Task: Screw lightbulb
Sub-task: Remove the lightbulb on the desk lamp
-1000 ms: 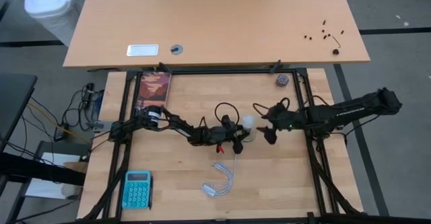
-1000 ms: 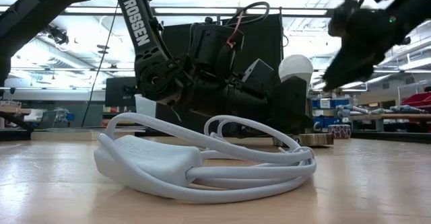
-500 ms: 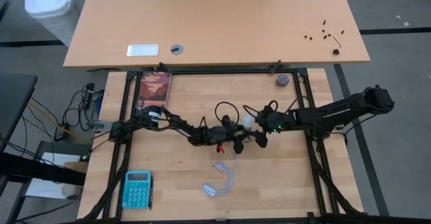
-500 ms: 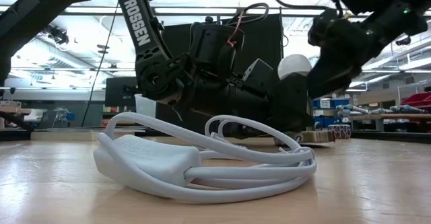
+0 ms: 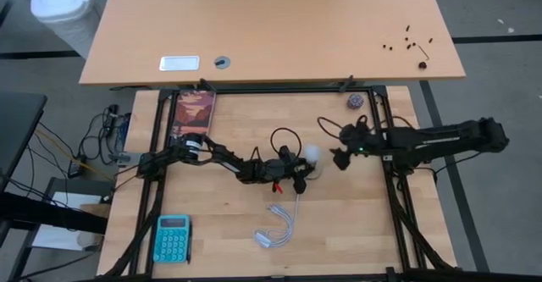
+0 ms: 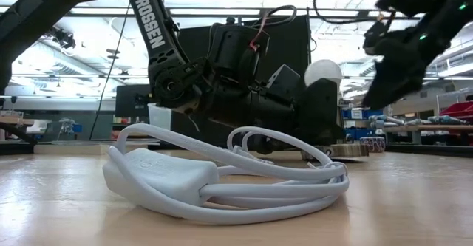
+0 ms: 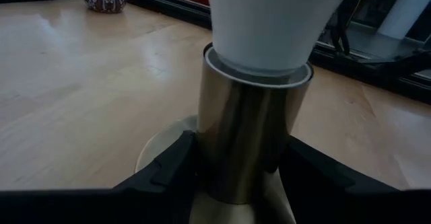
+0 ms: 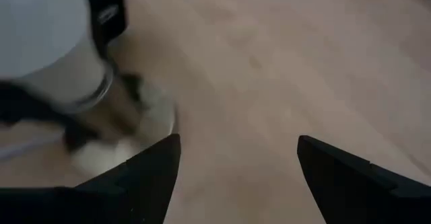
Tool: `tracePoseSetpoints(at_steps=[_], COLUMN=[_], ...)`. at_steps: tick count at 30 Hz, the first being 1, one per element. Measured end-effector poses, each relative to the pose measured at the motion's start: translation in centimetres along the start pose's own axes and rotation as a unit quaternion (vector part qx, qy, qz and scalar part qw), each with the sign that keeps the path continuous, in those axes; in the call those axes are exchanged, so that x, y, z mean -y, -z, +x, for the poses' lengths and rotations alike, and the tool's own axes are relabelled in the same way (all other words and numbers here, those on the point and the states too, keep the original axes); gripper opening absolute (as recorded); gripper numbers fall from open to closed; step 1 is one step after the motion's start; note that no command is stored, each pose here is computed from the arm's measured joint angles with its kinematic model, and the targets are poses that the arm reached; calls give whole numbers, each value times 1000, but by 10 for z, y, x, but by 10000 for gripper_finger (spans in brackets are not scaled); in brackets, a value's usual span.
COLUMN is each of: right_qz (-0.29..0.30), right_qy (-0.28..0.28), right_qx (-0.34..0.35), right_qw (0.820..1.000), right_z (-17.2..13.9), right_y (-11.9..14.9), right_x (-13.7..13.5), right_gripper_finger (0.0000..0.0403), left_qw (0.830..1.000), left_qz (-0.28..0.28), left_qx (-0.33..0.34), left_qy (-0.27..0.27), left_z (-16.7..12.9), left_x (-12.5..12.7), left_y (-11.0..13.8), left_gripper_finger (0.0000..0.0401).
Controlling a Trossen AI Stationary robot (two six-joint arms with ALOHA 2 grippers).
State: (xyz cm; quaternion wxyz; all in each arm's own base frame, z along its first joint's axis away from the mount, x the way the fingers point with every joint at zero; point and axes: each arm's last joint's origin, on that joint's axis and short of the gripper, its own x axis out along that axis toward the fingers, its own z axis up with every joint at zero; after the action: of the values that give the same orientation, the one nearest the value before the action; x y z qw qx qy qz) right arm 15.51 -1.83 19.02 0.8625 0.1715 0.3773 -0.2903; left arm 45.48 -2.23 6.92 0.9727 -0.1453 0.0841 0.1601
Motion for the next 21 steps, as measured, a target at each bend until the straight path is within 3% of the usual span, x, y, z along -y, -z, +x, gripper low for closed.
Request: tracePoseSetpoints(at_steps=[4, 9, 21], right_qz=[-26, -76, -101], right_qy=[-53, -164, -177], right_qx=[-16, 43, 18], right_qw=[998, 983, 979], right_z=[-14, -16, 25], right_y=[3, -11, -13], right_x=[2, -16, -41], right_gripper_finger=[307, 307, 307], left_qw=[1000, 1000, 1000], left_qz=[2, 4, -4], left_qx=[-1, -3, 3], left_qy=[2, 1, -1], left_z=[0, 0, 0], left_x=[1, 0, 1], left_y=[0, 1, 0], left_gripper_finger=[189, 189, 189])
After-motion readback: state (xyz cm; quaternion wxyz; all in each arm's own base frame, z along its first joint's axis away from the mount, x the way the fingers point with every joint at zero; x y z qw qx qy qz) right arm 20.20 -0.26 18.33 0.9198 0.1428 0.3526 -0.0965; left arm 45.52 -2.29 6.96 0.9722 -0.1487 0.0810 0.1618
